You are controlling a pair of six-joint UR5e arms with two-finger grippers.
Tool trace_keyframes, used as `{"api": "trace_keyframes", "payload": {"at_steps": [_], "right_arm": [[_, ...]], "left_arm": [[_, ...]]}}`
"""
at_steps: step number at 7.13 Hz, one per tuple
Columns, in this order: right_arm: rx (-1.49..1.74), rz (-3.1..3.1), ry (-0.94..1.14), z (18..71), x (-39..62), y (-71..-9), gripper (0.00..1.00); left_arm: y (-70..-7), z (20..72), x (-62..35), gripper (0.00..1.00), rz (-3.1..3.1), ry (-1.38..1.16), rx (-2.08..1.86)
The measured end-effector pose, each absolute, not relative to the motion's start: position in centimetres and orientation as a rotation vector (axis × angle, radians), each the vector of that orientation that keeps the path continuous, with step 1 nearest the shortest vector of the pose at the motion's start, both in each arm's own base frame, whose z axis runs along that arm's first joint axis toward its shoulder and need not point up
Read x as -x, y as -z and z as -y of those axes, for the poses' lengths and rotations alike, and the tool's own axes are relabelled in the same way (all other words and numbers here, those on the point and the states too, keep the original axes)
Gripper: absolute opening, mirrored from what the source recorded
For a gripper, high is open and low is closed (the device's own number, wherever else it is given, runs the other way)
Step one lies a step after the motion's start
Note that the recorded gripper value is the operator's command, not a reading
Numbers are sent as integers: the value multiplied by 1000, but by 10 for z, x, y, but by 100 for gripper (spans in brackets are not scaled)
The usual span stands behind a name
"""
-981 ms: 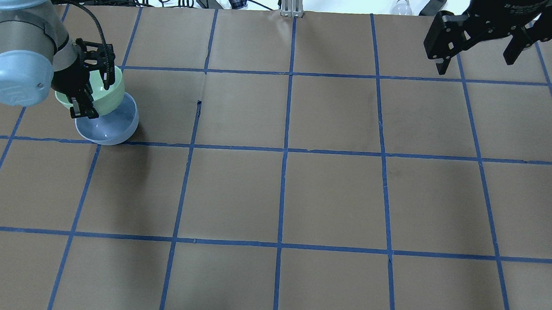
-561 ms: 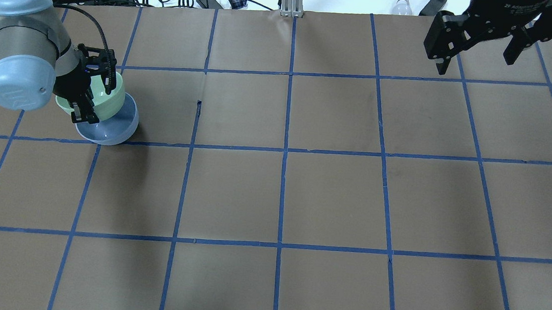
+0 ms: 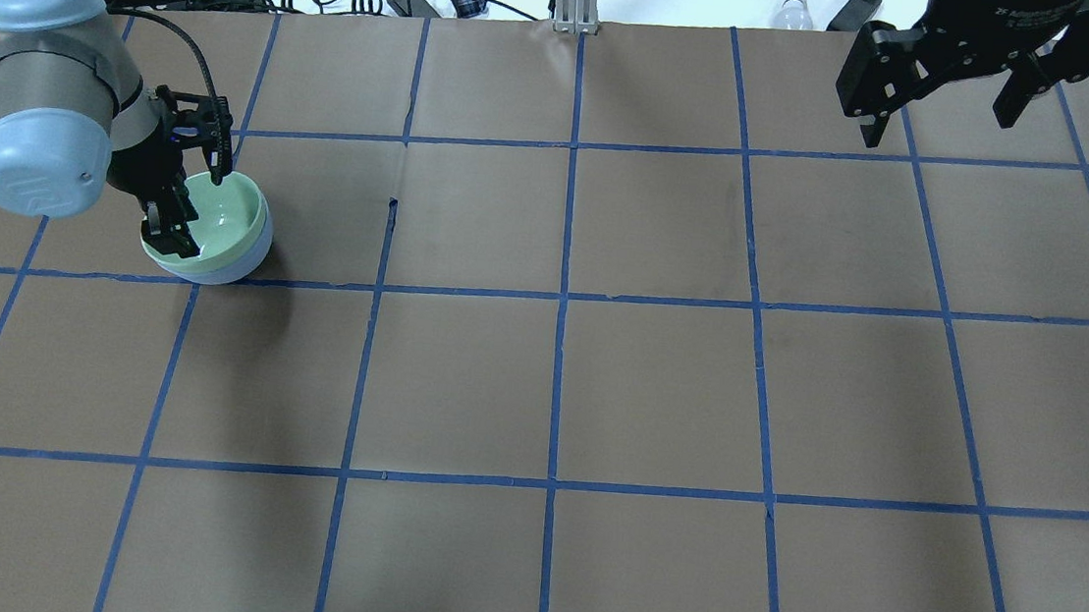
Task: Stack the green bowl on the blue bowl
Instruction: 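Lower the mint-green bowl into the light blue bowl and open the left gripper, then lift the open left gripper up away from the stacked bowls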
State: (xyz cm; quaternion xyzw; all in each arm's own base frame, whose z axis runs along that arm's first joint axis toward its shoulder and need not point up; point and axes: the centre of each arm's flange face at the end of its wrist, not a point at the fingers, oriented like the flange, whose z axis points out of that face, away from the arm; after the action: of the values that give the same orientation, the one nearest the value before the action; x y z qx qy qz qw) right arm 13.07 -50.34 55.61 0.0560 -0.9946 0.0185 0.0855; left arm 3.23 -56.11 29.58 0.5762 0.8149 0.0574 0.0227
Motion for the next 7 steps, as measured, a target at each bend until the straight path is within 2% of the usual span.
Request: {"api": "trace_keyframes", "payload": {"at_steps": [3, 7], "right_arm": [[-167, 2965, -55, 503, -131, -556, 100], [-166, 2965, -55, 503, -131, -556, 100]], "left_arm": [[-343, 559, 0, 100, -2672, -110, -1482], [-434, 527, 60, 100, -3027, -37, -633]]}}
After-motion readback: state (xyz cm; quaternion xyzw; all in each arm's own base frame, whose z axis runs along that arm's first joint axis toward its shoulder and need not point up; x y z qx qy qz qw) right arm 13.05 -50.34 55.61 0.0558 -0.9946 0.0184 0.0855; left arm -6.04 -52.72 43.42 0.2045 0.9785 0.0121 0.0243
